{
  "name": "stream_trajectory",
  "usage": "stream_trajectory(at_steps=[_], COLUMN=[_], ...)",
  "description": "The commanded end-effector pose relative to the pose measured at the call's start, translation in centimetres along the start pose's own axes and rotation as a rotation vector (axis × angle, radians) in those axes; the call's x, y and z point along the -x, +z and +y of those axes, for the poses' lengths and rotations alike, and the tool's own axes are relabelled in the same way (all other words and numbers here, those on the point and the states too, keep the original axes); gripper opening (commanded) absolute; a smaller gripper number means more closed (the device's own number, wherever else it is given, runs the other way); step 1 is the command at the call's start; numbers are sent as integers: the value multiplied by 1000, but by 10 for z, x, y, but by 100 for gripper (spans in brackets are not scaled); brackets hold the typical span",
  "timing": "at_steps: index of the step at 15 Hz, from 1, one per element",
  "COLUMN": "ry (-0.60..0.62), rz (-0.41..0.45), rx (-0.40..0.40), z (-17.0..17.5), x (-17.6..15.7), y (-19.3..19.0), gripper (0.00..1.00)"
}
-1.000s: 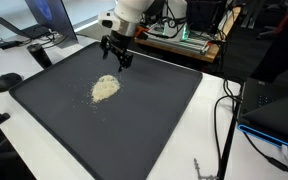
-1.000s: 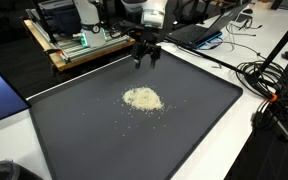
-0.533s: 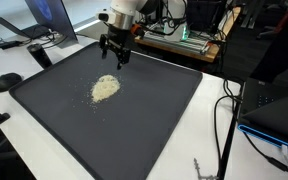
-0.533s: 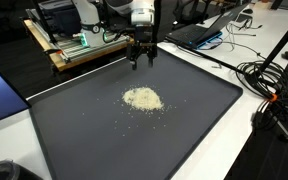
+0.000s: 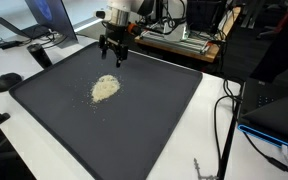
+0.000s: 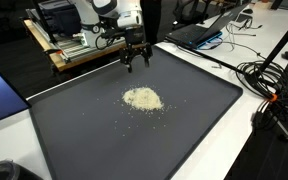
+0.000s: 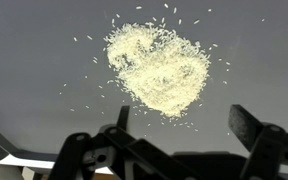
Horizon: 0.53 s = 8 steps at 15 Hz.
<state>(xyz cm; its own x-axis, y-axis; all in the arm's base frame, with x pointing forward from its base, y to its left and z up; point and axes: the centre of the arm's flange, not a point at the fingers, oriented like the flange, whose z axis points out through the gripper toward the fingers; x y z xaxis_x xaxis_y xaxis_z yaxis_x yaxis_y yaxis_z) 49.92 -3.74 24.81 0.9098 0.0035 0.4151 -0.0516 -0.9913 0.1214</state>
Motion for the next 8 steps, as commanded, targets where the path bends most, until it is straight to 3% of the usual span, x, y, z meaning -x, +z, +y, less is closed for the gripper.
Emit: stream_trajectory(at_steps=[1, 8], ry=[16, 62], rz=[1, -5], rx=[-70, -144], z=[16, 34], x=[2, 10], y=[-12, -13], gripper=[100, 100])
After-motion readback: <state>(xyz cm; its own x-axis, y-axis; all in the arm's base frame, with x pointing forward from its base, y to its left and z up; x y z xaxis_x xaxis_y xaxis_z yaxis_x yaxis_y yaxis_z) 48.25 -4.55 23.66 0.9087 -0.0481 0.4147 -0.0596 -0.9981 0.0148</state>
